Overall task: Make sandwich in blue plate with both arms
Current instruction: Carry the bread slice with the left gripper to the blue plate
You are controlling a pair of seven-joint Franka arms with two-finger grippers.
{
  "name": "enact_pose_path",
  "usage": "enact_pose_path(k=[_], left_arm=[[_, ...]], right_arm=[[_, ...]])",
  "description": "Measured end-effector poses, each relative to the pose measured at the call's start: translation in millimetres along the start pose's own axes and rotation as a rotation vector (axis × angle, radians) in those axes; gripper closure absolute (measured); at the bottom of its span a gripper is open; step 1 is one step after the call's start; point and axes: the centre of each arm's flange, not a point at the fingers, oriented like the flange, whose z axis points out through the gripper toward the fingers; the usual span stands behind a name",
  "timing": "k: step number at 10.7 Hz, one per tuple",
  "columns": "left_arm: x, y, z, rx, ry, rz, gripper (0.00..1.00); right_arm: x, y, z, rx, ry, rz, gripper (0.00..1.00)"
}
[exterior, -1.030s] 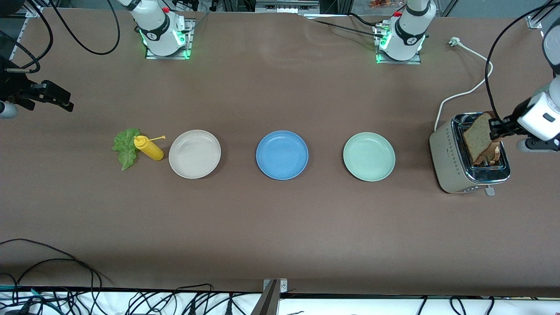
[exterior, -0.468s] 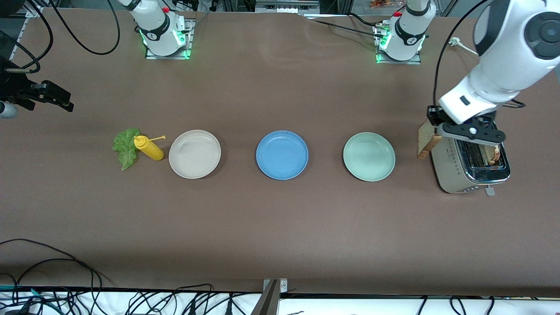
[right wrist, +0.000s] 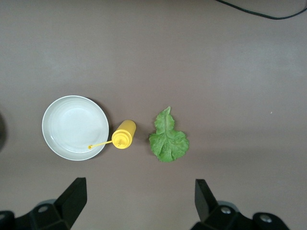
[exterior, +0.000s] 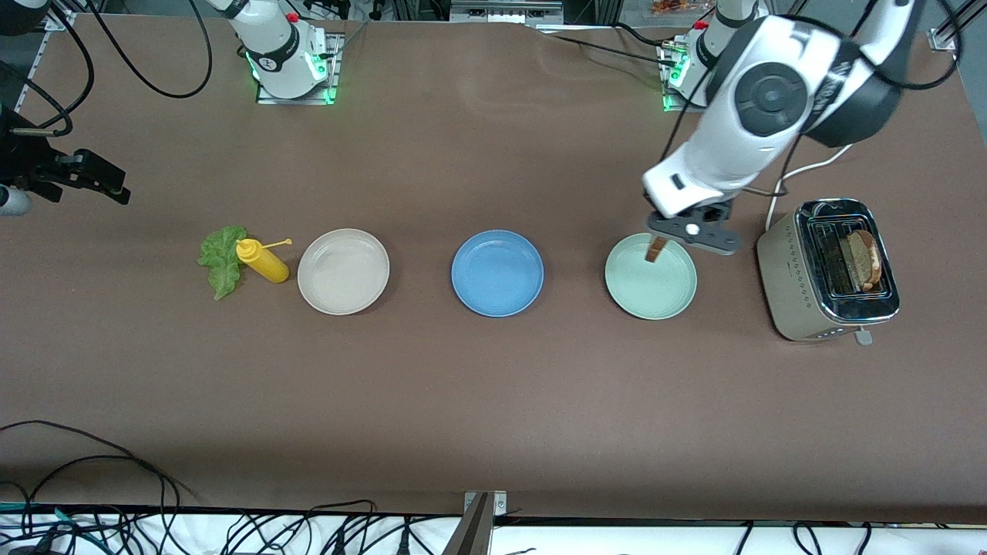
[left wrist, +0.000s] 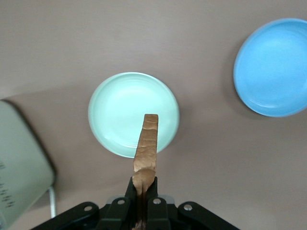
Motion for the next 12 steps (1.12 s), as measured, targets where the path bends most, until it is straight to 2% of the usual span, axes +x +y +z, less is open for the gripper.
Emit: enact_pose_path(k=[2, 6, 7, 10, 12], left_arm=[[6, 44, 15, -0.097, -0.043, 0.0, 0.9], [40, 99, 43, -0.231, -0.099, -0.045, 0.9], [53, 110, 55, -0.275, -0.092, -0.069, 0.9], [89, 135, 89, -0.439, -0.001, -0.142, 0.9], [101, 149, 107, -0.535, 0.019, -0.178, 0.9]], right_arm=[[1, 0, 1, 0.0, 0.002, 0.0, 0.0], [2, 0, 1, 0.0, 0.003, 0.0, 0.0], [2, 0, 2, 0.0, 0.002, 0.001, 0.0], [7, 1, 3, 0.0, 0.026, 0.002, 0.0], [11, 2, 6, -0.001, 0.038, 0.002, 0.0]])
